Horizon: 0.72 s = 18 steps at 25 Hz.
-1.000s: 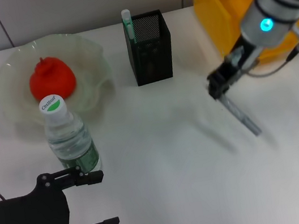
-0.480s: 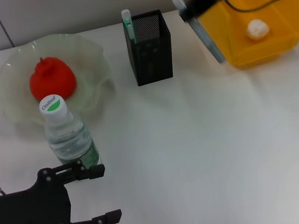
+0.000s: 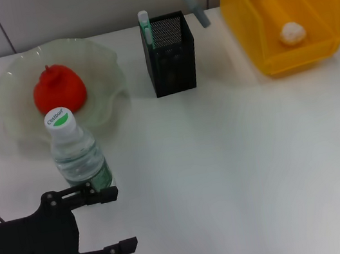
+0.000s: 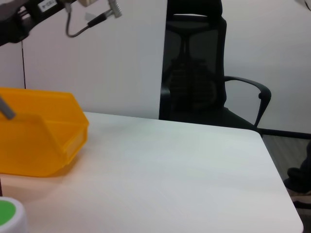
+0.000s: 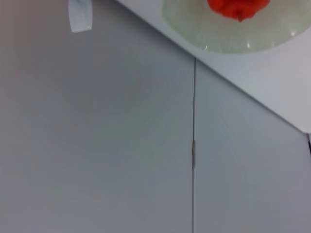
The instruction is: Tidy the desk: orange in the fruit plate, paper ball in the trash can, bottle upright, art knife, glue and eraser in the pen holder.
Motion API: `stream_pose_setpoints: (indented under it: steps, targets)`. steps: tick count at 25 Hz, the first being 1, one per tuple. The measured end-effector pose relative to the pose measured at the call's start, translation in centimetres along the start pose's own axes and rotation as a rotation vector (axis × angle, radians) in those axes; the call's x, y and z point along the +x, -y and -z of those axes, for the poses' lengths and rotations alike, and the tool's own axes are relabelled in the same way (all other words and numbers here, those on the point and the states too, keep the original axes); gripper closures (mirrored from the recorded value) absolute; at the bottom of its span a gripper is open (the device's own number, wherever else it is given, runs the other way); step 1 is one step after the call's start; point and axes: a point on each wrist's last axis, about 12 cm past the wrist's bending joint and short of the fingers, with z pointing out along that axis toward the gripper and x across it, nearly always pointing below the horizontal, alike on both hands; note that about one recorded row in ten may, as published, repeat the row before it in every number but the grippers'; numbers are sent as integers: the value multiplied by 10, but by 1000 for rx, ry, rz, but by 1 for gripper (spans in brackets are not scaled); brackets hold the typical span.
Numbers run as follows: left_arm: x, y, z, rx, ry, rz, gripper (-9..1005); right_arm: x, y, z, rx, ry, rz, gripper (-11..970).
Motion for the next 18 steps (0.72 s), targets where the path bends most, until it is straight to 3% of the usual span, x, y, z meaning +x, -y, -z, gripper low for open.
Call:
stream_pose_setpoints:
  steps: [18]
  targets:
    - [2, 2, 1, -3, 4, 10, 196, 45, -23, -55, 97, 140, 51, 823]
